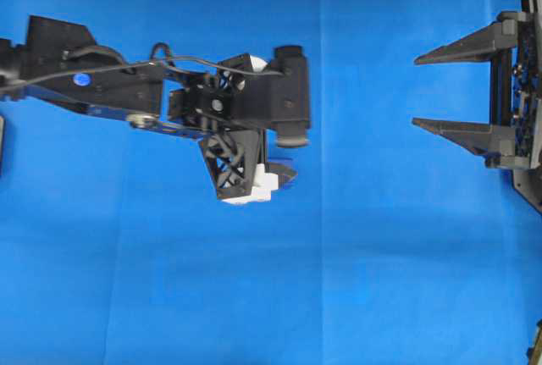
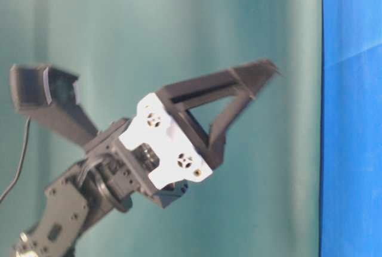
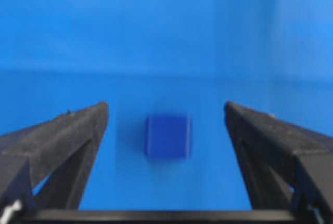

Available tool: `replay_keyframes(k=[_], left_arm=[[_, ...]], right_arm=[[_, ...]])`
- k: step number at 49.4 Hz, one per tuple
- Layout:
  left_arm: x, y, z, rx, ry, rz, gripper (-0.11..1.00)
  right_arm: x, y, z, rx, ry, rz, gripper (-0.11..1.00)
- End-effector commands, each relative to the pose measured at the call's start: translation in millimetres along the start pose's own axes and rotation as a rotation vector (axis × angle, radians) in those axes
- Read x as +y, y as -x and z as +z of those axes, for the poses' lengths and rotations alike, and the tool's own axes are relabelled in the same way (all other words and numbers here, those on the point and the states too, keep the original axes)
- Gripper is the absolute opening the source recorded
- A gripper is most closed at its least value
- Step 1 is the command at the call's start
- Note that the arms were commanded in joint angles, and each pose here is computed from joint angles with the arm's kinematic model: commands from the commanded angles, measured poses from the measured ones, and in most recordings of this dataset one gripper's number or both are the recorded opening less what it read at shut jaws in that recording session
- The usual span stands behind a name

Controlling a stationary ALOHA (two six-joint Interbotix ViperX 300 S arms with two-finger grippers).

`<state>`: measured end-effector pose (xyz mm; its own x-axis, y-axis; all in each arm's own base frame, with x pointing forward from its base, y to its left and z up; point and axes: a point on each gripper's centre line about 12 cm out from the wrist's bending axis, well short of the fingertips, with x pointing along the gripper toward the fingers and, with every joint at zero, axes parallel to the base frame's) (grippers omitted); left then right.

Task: Handover the blue block to the right arm after grasping it with the left arm, then place it in the designated position.
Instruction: 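Reach the left gripper over the blue cube and lower around it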

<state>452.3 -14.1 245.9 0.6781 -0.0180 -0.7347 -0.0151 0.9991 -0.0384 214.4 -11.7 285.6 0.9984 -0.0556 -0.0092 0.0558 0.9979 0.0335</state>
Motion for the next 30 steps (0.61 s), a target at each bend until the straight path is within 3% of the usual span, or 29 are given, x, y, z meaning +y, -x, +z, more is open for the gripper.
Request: replay_keyframes(k=[1, 10, 30], left_arm=[[-2.1, 11.0, 16.7, 0.020, -0.006, 0.002, 0.93], [-2.0, 8.8, 21.3, 0.121, -0.014, 0.010, 0.93], [-2.2, 8.4, 24.4, 0.122, -0.006, 0.011, 0.93]], right_arm=[[-0.3, -3.4, 9.3, -0.022, 0.001, -0.002, 0.97], [0.0, -4.5, 8.5, -0.017, 0.001, -0.001, 0.97], [-0.3, -4.6, 9.2, -0.018, 0.003, -0.002, 0.98]])
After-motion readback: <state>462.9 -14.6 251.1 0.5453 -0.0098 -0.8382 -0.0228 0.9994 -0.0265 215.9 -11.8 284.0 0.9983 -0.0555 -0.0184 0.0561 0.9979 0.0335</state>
